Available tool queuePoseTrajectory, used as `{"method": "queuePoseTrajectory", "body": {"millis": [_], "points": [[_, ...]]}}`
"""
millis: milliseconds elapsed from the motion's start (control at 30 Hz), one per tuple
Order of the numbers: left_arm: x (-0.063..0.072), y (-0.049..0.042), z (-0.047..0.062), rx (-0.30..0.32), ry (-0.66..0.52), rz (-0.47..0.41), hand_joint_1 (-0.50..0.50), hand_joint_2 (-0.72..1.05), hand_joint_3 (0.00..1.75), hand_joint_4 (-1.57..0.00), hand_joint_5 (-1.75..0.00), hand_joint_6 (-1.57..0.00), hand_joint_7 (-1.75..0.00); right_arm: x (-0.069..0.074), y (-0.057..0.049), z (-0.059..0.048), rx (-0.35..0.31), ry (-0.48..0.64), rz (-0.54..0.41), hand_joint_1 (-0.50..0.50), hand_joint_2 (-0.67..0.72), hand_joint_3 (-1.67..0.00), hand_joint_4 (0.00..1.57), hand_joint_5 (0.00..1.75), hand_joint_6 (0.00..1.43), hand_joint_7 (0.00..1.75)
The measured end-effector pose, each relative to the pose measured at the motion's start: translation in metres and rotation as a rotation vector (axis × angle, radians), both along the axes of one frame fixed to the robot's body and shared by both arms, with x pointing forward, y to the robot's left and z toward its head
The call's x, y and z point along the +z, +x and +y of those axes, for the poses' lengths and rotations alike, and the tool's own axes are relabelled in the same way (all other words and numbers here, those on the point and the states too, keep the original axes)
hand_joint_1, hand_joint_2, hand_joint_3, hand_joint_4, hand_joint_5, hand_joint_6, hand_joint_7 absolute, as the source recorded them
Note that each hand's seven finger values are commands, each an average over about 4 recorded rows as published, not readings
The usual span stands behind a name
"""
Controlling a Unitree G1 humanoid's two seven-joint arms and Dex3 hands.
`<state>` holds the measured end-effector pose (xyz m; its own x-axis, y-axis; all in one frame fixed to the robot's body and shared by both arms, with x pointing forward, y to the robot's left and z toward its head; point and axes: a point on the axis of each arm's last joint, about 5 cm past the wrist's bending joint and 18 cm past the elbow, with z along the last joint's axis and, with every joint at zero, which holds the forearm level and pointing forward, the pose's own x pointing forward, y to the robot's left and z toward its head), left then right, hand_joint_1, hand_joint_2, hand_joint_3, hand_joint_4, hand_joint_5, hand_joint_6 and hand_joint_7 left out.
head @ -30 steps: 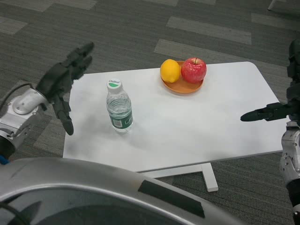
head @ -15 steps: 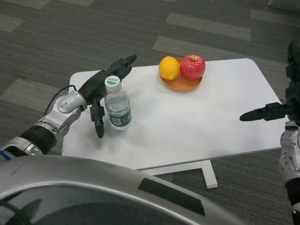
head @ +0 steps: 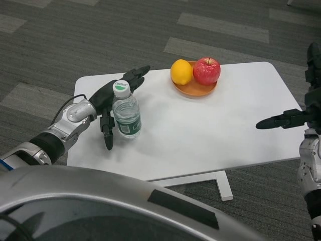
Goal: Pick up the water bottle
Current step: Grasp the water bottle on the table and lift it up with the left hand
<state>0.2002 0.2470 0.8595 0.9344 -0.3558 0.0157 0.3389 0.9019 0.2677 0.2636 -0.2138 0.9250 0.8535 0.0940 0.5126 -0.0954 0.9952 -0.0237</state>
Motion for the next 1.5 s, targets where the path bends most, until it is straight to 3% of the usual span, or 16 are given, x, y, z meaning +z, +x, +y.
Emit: {"method": "queuePoseTrajectory", "body": {"millis": [367, 833, 933, 1067, 1133, 1200, 1300, 1400, 1500], "points": [[-0.002, -0.0049, 0.004, -0.042, -0.002, 0.046, -0.50, -0.55, 0.09, 0.00, 0.00, 0.00, -0.14, 0.000, 0.000, 0.000, 0.000, 0.001, 0.000, -0.50, 0.28, 0.00, 0.00, 0.00, 0.00, 0.07], [-0.015, -0.0080, -0.017, -0.093, -0.058, 0.085, -0.50, -0.48, 0.09, 0.00, 0.00, 0.00, -0.14, -0.004, -0.002, 0.001, -0.001, 0.007, 0.013, -0.50, 0.28, 0.00, 0.00, 0.00, 0.00, 0.09], [-0.019, -0.0078, -0.024, -0.090, -0.093, 0.088, -0.50, -0.35, 0.09, 0.00, 0.00, 0.00, -0.14, -0.005, -0.003, 0.001, -0.001, 0.007, 0.016, -0.50, 0.28, 0.00, 0.00, 0.00, 0.00, 0.09], [-0.023, -0.0085, -0.029, -0.072, -0.142, 0.085, -0.50, 0.25, 0.09, 0.00, 0.00, 0.00, -0.14, -0.006, -0.004, 0.001, -0.001, 0.008, 0.018, -0.50, 0.28, -0.04, 0.00, 0.00, 0.00, 0.07], [-0.024, -0.0091, -0.031, -0.068, -0.161, 0.080, -0.50, 0.49, 0.09, 0.00, -0.10, 0.00, -0.14, -0.006, -0.005, 0.001, -0.001, 0.008, 0.020, -0.50, 0.28, -0.02, 0.00, 0.00, 0.00, 0.07], [-0.026, -0.0100, -0.033, -0.053, -0.189, 0.072, -0.49, 0.76, 0.09, 0.00, -0.64, 0.00, -0.17, -0.006, -0.005, 0.001, -0.001, 0.009, 0.020, -0.50, 0.28, 0.00, 0.00, 0.00, 0.00, 0.07], [-0.028, -0.0115, -0.035, -0.012, -0.236, 0.054, -0.47, 0.98, 0.09, -0.01, -1.41, 0.00, -0.26, -0.007, -0.006, 0.000, -0.001, 0.010, 0.021, -0.50, 0.28, 0.00, 0.00, 0.00, 0.00, 0.07], [-0.029, -0.0123, -0.037, 0.007, -0.253, 0.049, -0.43, 1.05, 0.09, -0.06, -1.75, 0.00, -0.38, -0.007, -0.006, 0.000, -0.002, 0.012, 0.019, -0.50, 0.28, 0.00, 0.00, 0.00, 0.00, 0.07], [-0.030, -0.0125, -0.038, 0.015, -0.268, 0.050, -0.43, 1.05, 0.15, -0.28, -1.75, -0.01, -0.49, -0.007, -0.007, 0.000, -0.005, 0.014, 0.018, -0.50, 0.28, 0.00, 0.00, 0.00, 0.00, 0.07]]}}
